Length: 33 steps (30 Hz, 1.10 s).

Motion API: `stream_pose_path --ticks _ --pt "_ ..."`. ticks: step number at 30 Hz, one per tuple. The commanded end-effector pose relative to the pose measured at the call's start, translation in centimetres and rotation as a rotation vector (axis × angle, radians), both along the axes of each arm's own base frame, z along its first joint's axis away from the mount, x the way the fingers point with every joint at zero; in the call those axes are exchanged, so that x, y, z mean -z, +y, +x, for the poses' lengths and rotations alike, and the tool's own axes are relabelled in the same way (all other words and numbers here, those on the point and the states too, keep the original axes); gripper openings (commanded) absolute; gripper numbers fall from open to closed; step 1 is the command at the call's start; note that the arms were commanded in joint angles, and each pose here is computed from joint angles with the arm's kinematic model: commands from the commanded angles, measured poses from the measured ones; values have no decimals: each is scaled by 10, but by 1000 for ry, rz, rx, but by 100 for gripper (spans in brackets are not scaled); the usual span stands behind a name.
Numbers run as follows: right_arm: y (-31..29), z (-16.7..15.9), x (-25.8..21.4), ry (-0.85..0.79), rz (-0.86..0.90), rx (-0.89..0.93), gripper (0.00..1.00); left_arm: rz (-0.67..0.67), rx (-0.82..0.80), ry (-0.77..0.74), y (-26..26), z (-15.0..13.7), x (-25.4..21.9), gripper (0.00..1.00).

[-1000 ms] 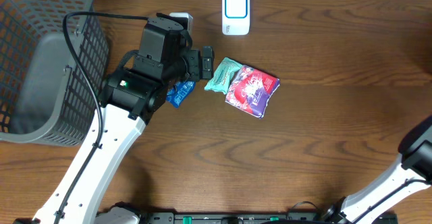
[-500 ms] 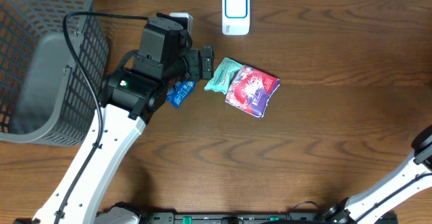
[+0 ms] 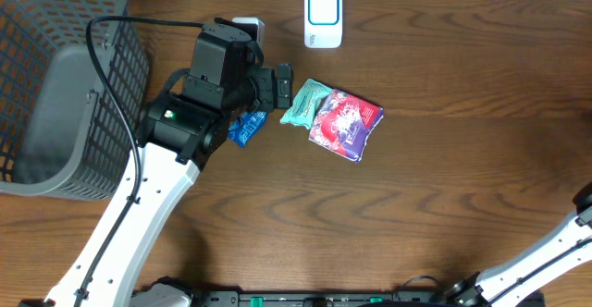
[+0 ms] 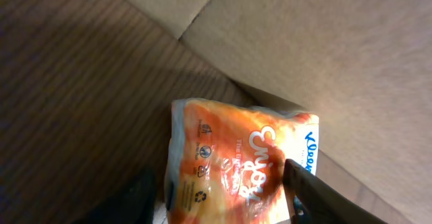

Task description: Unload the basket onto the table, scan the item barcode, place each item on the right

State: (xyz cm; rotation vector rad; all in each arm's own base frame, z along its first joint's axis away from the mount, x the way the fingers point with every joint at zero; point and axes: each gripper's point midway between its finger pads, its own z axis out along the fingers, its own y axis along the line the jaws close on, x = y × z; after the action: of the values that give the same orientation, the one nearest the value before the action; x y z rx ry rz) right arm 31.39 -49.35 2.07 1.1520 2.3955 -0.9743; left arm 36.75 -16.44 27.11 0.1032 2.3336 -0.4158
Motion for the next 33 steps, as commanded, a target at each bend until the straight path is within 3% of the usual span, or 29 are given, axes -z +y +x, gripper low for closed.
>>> stream_pose_path --ticks 1,4,6,13,16,23,29,30,33 --pt "3 3 14 -40 58 -34 45 -1 -16 -15 2 3 -7 98" --pt "5 5 14 -59 65 -27 25 -1 -16 -15 2 3 -7 98" --pt "7 8 15 -79 68 -10 17 -1 -16 -15 2 3 -7 98" --pt "31 47 16 -181 103 -40 13 -1 -16 -15 2 3 -7 98" --pt "46 71 14 -231 113 -57 1 -1 -16 -15 2 3 -7 98" --pt "80 119 4 -268 100 -137 1 -1 -16 -15 2 3 -7 98" --pt "94 138 0 -305 88 -149 1 -1 -16 -15 2 3 -7 98" --pt "94 138 0 -308 87 -143 6 -1 -16 -15 2 3 -7 98" --pt "95 138 0 -306 92 -141 41 -1 -16 -15 2 3 -7 98"
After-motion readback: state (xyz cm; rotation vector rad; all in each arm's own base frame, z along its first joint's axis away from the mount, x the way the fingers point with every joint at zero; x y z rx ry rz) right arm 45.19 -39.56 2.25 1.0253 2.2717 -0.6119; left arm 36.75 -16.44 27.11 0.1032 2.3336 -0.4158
